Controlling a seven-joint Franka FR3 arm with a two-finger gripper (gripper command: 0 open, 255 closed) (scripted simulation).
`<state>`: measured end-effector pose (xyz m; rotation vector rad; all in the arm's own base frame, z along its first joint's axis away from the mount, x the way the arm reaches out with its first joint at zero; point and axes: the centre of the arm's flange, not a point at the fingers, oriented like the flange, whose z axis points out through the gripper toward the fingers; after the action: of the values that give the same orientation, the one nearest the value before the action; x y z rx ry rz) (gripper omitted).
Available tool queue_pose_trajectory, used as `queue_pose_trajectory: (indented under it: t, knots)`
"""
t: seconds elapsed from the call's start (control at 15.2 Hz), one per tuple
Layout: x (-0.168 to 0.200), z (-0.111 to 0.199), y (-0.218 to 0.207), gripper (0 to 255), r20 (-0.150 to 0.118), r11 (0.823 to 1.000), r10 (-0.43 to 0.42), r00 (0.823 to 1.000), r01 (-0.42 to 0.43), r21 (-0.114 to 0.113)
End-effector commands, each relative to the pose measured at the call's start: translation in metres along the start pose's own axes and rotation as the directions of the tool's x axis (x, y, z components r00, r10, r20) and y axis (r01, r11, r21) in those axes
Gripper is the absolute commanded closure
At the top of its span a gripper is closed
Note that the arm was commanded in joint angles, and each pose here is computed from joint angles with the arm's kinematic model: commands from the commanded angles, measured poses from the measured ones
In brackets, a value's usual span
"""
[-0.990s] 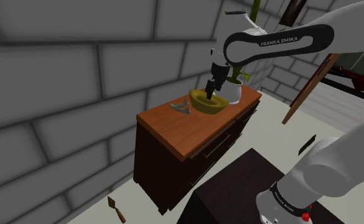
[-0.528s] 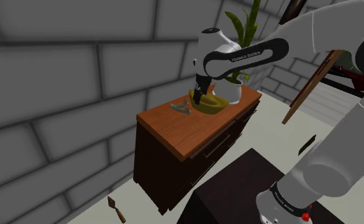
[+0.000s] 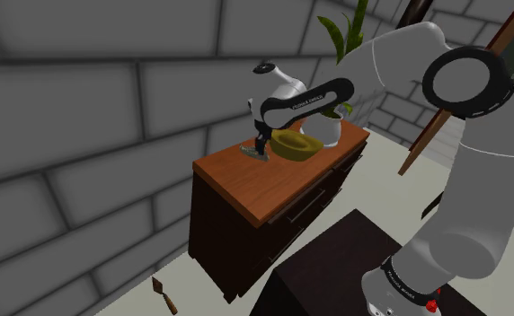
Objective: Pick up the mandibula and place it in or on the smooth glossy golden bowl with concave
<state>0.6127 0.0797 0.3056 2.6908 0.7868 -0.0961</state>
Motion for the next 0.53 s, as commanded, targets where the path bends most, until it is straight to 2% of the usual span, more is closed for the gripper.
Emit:
queue_pose_trajectory:
  t: [0.0, 0.13, 0.46]
  knots:
    - [0.017, 0.017, -0.004, 0, 0.007, 0.999, -0.042, 0.999, 0.042, -0.023]
    - [0.030, 0.030, -0.006, 0, 0.012, 0.997, -0.069, 0.998, 0.069, -0.037]
    - [0.030, 0.056, -0.005, 0, 0.012, 0.997, -0.069, 0.998, 0.069, -0.037]
